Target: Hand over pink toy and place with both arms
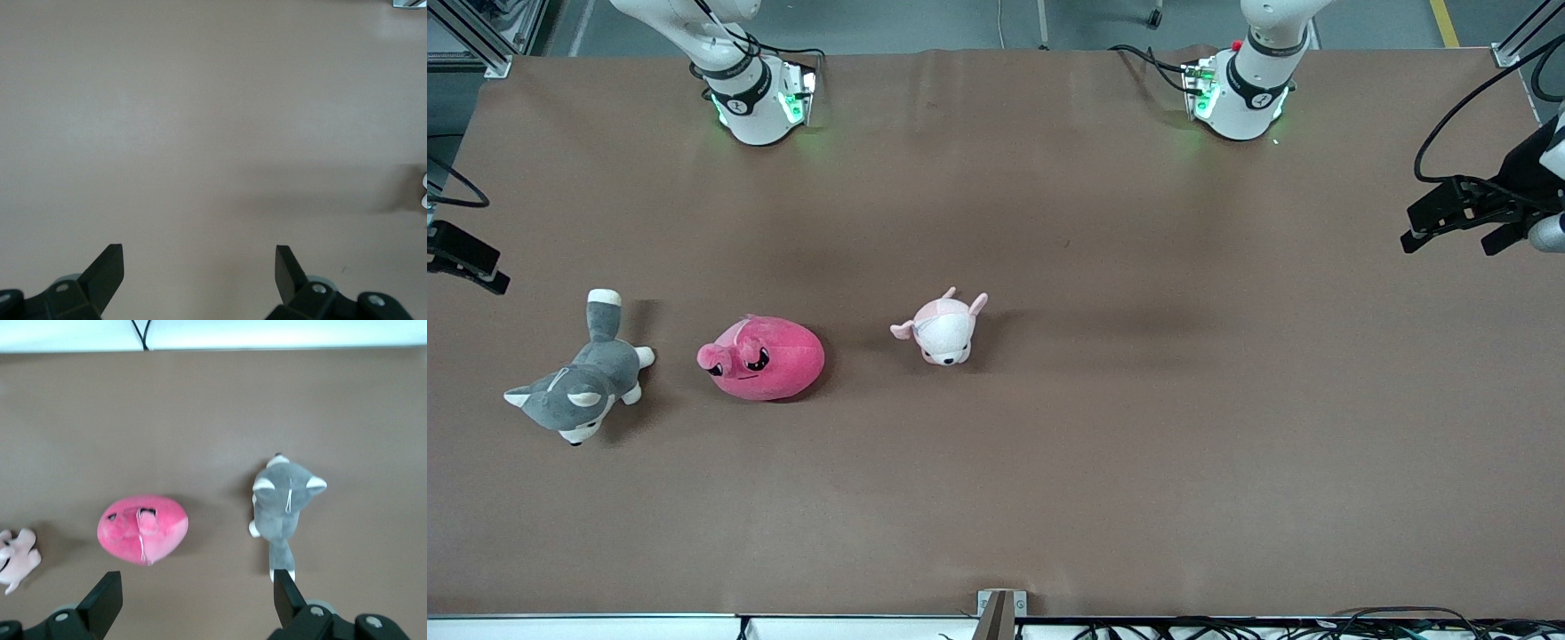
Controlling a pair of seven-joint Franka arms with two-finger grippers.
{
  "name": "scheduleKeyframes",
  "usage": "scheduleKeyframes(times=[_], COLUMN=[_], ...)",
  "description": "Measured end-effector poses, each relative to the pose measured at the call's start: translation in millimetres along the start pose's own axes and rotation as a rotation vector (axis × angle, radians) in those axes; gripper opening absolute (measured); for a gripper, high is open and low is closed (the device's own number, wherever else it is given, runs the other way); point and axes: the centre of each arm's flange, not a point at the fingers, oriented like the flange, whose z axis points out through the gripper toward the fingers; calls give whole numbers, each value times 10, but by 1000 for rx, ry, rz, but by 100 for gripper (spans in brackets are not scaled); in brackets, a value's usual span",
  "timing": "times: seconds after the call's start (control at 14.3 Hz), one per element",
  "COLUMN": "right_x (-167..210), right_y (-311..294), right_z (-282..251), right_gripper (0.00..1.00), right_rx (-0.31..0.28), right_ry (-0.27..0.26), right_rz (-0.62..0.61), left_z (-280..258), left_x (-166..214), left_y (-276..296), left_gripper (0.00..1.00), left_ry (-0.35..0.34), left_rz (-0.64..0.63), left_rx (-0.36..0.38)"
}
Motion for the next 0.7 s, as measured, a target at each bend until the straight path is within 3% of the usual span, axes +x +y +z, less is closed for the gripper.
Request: scheduleKeyframes(times=[0.7], right_x=[-276], right_y=[-23], right_z=[143], right_gripper=[100], right_rx=[-2], right_ry=[-17], right_rz=[0], left_z=[-3], left_x=[-6], left_y=[-15], left_gripper=[100], left_ry=[-4], left_rz=[2], left_rx=[-10])
